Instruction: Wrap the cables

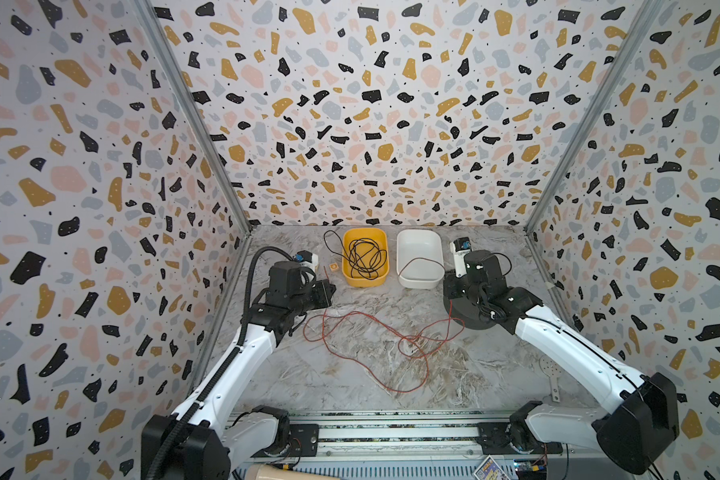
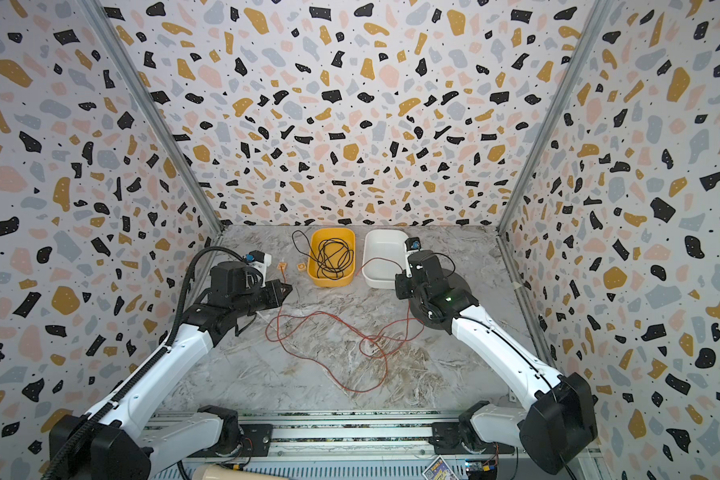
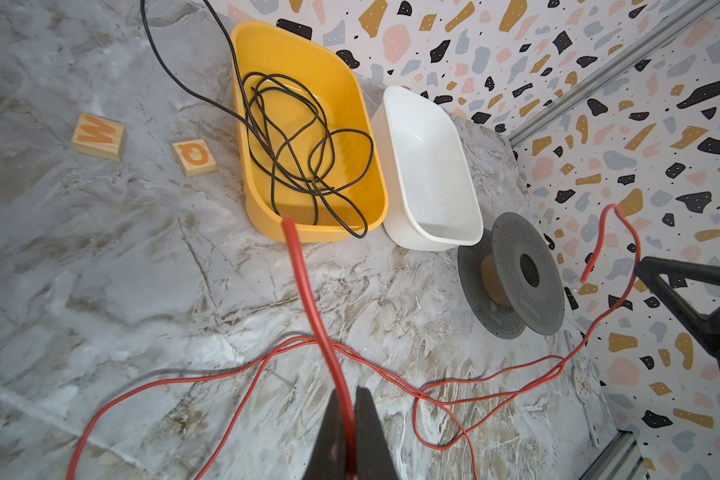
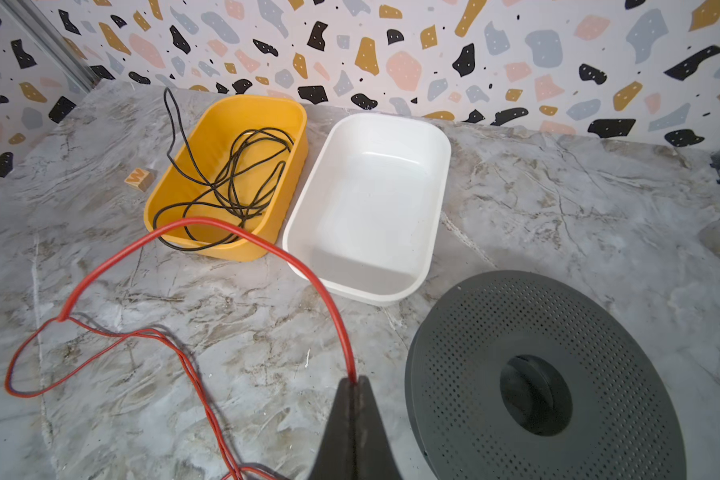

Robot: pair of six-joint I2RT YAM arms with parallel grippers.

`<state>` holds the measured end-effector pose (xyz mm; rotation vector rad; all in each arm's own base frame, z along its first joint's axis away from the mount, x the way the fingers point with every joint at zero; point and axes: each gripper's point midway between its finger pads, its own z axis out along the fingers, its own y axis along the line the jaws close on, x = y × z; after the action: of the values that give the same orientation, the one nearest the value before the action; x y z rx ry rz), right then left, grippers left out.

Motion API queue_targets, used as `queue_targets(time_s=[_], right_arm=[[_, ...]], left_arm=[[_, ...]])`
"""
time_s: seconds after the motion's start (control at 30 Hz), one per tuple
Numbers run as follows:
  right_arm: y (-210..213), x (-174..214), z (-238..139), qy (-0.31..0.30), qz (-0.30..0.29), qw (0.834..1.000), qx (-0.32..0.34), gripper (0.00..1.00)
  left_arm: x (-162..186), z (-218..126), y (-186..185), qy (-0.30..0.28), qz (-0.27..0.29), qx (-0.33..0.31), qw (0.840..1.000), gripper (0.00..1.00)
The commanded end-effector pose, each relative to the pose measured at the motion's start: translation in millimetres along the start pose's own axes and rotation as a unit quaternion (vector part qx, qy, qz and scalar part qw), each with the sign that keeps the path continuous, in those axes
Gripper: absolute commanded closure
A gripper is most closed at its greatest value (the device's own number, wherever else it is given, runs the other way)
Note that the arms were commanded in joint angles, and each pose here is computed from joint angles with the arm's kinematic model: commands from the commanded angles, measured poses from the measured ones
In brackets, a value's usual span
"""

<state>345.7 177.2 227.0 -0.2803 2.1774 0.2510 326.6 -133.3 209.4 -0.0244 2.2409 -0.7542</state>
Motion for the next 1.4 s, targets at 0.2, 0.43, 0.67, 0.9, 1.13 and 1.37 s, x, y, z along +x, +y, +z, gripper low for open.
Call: queue_targets(time_s=[0.2,0.43,0.67,0.9,1.13,1.37], right_arm=[[3.7,71.8,32.0,0.114,-0.001,0.993,-0.017,1.00],[10.1,99.1,48.1,0.158,-0.003,0.987,-0.030,1.00],[35.0,114.5,43.0,0.185,0.008,0.978,-0.099,0.85],[14.2,111.8,24.2,0.154,0.040,0.985,-0.060,0.31],[-22.5,139.6,4.9,0.145,0.126,0.981,0.007,0.32],[-41.5,183.1,9.2,0.165,0.192,0.967,0.030,0.49]], left_arm=[[-12.5,-4.2,-6.2,-0.022,0.004,0.009,1.000,1.00],[-12.2,-6.9,-5.6,-0.022,0.009,0.005,1.000,1.00],[-11.8,-4.9,-5.3,-0.021,0.007,0.006,1.000,1.00],[-11.2,-3.7,-4.5,-0.017,0.010,0.004,1.000,1.00],[-8.6,0.1,-3.9,-0.014,0.005,0.009,1.000,1.00],[-6.8,1.0,-3.6,-0.011,0.004,0.010,1.000,1.00]])
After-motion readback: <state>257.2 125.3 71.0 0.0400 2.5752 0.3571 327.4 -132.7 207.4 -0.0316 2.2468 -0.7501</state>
